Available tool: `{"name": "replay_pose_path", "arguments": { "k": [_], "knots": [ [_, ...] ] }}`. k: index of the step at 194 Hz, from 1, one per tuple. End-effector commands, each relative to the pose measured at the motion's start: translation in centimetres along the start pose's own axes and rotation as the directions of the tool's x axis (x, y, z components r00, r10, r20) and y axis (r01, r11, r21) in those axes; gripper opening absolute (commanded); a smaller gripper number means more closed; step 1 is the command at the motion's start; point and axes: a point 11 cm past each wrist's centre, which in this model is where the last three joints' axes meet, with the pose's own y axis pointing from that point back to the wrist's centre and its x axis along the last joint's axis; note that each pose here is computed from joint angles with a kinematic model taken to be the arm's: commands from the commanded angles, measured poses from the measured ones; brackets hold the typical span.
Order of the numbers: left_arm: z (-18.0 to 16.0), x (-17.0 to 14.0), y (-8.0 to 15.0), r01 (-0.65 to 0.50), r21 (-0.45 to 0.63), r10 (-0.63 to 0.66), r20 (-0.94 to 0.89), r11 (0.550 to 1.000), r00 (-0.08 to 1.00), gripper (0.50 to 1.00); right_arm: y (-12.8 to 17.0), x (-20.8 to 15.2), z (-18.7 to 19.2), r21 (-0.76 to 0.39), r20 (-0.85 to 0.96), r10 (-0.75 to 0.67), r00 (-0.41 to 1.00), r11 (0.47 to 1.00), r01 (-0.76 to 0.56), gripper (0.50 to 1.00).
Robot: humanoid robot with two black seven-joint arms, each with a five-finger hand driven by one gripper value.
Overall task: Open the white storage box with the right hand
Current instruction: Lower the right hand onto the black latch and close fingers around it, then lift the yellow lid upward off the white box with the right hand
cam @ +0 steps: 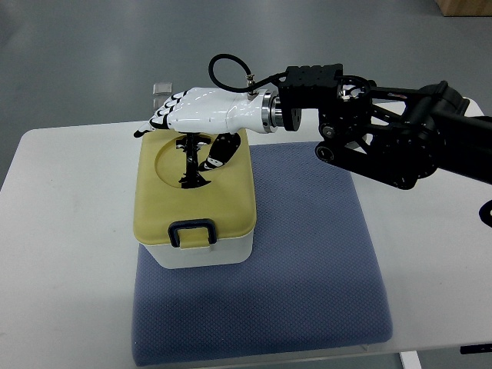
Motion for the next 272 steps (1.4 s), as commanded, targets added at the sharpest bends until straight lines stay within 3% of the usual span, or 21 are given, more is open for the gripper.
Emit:
{"name": "replay_pose_path", "arguments": {
  "k": [1,92,104,132,147,225,272],
  "knots": [
    [0.1,0.0,0.0,0.000,-0.001,0.000,0.000,1.000,1.000,1.000,-0.5,0.1,-0.3,0.006,-0.002,0.018,1.000,1.000,-0.018,0.866],
    [0.0,0.2,0.0,-0.005,0.001,0.005,-0.001,1.000,1.000,1.000,-1.5,-0.3,-0.8,0.012,0.011,0.035,0.999,0.999,-0.036,0.825],
    [0.0,0.2,0.0,-0.005,0.001,0.005,-0.001,1.000,1.000,1.000,-1.5,-0.4,-0.8,0.011,0.013,0.036,0.999,0.999,-0.036,0.785],
    [0.0,0.2,0.0,-0.006,0.001,0.006,-0.001,1.000,1.000,1.000,-1.4,-0.5,-0.7,0.010,0.013,0.035,0.999,0.999,-0.035,0.629],
    [0.0,0.2,0.0,-0.006,0.001,0.006,-0.001,1.000,1.000,1.000,-1.4,-0.5,-0.6,0.008,0.012,0.035,0.999,0.999,-0.035,0.500],
    [0.0,0.3,0.0,-0.007,-0.001,0.007,-0.002,1.000,1.000,1.000,-0.9,0.7,-0.3,0.005,0.004,0.058,0.998,0.998,-0.058,0.500],
    [0.0,0.3,0.0,-0.007,0.001,0.007,-0.003,1.000,1.000,1.000,1.6,4.8,1.1,-0.019,-0.063,0.102,0.993,0.994,-0.103,0.500]
  ]
}}
